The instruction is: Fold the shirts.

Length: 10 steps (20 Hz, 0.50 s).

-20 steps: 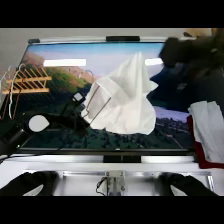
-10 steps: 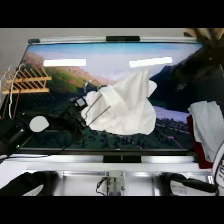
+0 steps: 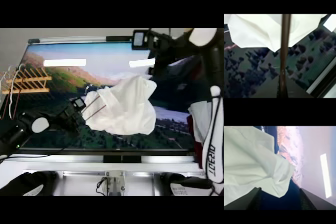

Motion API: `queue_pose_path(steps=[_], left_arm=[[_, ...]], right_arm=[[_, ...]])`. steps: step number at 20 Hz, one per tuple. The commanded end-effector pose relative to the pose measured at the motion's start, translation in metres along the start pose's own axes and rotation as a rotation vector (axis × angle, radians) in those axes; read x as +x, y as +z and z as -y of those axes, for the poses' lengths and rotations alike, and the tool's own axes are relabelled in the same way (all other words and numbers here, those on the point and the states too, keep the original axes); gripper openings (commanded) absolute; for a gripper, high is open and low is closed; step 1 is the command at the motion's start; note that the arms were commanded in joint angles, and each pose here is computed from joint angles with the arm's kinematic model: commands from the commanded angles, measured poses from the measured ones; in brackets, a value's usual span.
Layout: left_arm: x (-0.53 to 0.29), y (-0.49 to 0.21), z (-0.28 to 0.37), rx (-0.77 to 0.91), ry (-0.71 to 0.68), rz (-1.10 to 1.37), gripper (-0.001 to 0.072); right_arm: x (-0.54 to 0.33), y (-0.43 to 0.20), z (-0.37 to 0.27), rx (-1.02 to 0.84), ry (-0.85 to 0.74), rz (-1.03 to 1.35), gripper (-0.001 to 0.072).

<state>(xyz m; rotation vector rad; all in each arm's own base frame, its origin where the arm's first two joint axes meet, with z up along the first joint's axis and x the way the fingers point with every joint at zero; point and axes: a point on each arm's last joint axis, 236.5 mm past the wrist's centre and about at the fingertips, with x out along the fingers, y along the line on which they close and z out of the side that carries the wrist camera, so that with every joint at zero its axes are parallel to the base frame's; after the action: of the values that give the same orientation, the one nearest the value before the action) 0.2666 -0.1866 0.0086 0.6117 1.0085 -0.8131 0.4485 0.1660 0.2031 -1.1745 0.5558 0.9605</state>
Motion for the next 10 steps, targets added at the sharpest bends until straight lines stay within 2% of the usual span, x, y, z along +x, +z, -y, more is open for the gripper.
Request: queue_pose_path(steps=[1, 8, 10], left_arm=[[0.0, 0.0, -0.003, 0.008, 0.013, 0.0, 0.0041], [0.0, 0.002, -0.004, 0.02, 0.017, 0.007, 0.004], [0.0, 0.002, -0.004, 0.02, 0.017, 0.007, 0.004]], right_arm=[[0.022, 0.007, 0.0, -0.078, 0.007, -0.003, 0.0568], [0.05, 0.004, -0.038, -0.058, 0.197, 0.007, 0.0569], [0.054, 0.003, -0.04, -0.066, 0.209, 0.005, 0.0568]])
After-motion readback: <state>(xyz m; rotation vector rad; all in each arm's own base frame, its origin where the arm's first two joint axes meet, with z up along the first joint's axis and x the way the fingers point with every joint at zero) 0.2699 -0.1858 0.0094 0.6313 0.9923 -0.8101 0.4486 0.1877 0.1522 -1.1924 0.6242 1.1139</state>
